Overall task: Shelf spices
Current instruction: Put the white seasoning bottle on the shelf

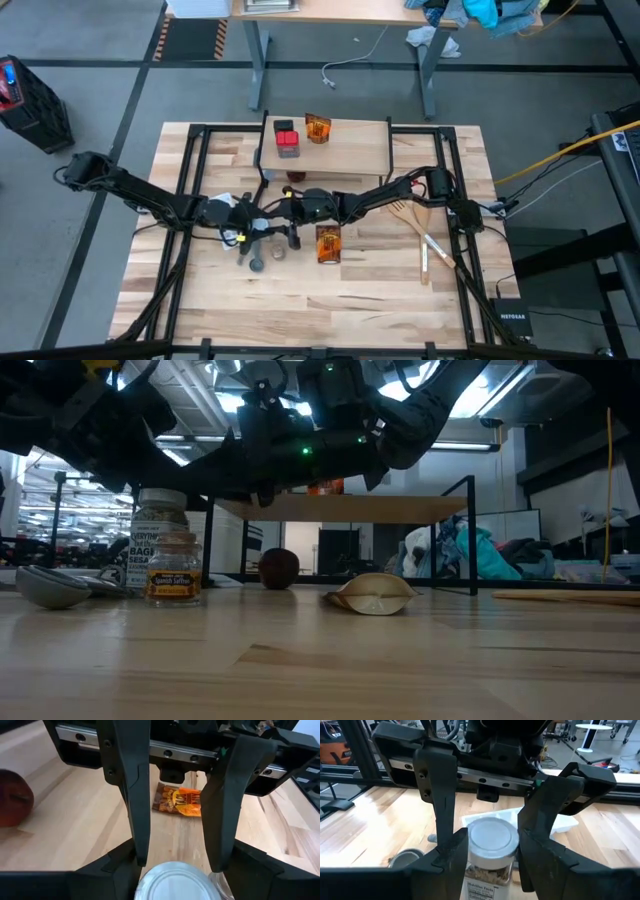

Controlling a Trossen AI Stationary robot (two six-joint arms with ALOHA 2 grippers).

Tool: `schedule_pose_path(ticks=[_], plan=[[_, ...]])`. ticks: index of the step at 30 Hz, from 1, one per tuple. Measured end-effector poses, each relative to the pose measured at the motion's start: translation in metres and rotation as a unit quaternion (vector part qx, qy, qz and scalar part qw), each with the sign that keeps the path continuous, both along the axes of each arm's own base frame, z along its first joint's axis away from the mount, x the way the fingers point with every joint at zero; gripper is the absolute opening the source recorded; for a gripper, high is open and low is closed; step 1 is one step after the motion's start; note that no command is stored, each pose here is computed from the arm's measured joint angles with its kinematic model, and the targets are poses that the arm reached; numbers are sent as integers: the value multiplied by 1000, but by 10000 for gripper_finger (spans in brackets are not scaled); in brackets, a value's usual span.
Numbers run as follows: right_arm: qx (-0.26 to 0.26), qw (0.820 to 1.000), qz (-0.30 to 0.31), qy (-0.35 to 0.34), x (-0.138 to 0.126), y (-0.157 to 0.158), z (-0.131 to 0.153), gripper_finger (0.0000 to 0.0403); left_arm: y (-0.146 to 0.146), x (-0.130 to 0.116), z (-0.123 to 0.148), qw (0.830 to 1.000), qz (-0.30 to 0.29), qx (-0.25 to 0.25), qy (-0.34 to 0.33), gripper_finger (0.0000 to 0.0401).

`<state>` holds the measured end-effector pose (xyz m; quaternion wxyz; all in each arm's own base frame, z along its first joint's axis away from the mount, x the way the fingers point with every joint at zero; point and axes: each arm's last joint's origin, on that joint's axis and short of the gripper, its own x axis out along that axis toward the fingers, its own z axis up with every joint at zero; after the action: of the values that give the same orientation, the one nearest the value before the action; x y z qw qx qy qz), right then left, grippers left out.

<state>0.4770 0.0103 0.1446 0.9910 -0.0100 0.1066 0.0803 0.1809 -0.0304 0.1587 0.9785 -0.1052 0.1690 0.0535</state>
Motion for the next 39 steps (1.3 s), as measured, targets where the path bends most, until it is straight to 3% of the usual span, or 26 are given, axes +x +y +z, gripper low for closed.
schedule_pose_path(ticks=[12,16,30,39], plan=[[-1,999,-12,-37,2,-2,10,188,8,-28,25,997,20,63,-32,235],[6,1000,-2,-18,1,-1,-2,189,13,-44,39,996,37,62,-57,235],[1,1000,-5,-15,1,-3,0,189,20,-82,37,996,28,66,-46,235],[1,1000,-5,-21,1,-3,3,189,24,-96,23,997,40,65,10,235]])
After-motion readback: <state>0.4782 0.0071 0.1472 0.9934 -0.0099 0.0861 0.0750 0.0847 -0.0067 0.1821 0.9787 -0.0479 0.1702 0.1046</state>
